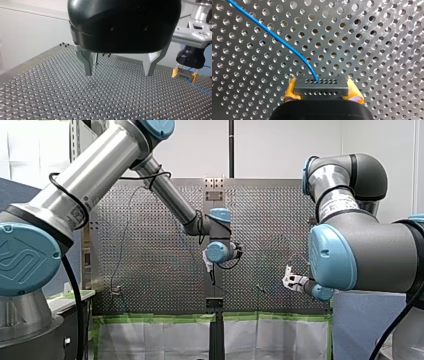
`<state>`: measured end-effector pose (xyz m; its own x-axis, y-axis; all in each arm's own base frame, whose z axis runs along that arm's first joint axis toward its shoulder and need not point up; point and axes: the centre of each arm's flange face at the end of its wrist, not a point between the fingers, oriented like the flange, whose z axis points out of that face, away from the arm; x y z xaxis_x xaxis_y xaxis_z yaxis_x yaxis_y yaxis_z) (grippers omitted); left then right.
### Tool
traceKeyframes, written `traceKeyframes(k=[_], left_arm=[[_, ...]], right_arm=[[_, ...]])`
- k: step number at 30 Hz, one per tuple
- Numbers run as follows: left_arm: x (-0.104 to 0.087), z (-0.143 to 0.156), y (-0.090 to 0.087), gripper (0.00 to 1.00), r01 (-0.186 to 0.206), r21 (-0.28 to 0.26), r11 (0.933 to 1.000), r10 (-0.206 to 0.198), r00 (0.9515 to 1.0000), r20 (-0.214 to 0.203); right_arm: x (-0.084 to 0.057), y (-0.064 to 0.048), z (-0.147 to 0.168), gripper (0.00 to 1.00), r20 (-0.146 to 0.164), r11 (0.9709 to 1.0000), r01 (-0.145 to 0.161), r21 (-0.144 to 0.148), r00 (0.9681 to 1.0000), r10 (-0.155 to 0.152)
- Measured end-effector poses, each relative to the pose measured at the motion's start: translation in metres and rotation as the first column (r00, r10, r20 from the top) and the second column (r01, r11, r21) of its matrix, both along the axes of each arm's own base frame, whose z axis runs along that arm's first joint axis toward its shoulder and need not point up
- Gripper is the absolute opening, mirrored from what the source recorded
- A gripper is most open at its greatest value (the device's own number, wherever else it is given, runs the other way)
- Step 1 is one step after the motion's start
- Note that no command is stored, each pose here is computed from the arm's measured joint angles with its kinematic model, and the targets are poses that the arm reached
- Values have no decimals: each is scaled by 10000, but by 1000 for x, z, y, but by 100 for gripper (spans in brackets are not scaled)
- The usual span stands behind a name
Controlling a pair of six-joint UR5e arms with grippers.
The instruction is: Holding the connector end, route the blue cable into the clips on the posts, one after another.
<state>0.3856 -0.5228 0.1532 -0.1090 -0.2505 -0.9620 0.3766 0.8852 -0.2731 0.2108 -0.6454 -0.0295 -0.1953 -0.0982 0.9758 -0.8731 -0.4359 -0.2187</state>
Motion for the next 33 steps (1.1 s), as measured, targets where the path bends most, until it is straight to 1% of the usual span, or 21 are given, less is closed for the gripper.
traceKeyframes(k=[17, 33], left_arm=[[-35, 32, 36, 100, -12, -3, 10000, 12, 10000, 2], [-71, 55, 73, 100, -30, -3, 10000, 30, 10000, 2]], right_arm=[[0, 0, 0, 0, -6, 10000, -9, 21, 10000, 9], [0, 0, -1, 0, -6, 10000, -11, 32, 10000, 11]])
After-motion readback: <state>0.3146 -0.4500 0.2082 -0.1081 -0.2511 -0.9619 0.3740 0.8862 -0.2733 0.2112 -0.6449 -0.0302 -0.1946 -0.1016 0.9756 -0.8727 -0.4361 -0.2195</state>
